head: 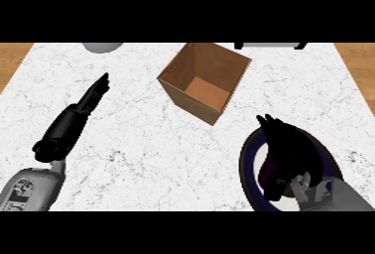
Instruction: Pick the eggplant from the plate and place it in the cardboard box
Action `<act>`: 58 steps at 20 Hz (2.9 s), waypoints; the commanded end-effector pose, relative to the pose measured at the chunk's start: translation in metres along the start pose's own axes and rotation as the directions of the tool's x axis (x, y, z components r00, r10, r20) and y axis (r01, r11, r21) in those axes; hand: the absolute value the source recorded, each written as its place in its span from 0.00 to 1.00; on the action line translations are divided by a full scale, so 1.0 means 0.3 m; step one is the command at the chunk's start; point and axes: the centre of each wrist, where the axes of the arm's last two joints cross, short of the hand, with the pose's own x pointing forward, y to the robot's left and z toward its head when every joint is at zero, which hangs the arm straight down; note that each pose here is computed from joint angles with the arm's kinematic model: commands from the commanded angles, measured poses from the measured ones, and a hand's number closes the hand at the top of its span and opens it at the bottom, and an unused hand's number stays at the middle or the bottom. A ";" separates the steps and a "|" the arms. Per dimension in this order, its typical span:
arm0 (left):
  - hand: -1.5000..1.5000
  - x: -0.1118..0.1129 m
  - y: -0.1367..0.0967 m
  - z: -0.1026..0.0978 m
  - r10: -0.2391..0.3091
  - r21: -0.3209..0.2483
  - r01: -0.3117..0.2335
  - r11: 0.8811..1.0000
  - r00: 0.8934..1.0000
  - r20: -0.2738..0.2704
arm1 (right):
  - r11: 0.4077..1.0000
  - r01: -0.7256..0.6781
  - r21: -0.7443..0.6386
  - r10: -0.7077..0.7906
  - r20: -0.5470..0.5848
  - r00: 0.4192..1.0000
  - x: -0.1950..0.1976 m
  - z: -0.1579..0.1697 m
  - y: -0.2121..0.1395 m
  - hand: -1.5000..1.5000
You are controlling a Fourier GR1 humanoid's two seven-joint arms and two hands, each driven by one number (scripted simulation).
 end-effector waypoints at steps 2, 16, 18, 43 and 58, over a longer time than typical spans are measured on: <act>0.50 -0.010 -0.039 0.033 0.006 0.008 -0.006 1.000 1.000 0.002 | 0.998 -0.051 0.031 0.055 -0.142 0.988 -0.024 -0.060 0.024 0.00; 0.50 -0.014 0.025 0.047 0.011 -0.009 -0.011 1.000 1.000 -0.002 | 0.996 -0.032 0.078 0.041 -0.112 0.993 -0.027 -0.072 0.112 0.00; 0.50 -0.013 0.050 0.019 0.007 0.011 -0.007 1.000 1.000 0.001 | 0.998 -0.032 0.057 0.040 -0.147 0.988 -0.046 -0.116 0.160 0.00; 0.50 -0.005 0.039 0.009 0.005 0.002 -0.005 1.000 1.000 -0.004 | 0.979 -0.148 -0.142 0.156 0.053 0.986 -0.061 -0.235 0.182 1.00; 0.50 0.056 -0.059 -0.068 0.018 -0.105 -0.011 0.994 0.998 0.063 | 0.873 0.003 -0.487 0.370 0.668 0.646 0.661 0.051 0.047 1.00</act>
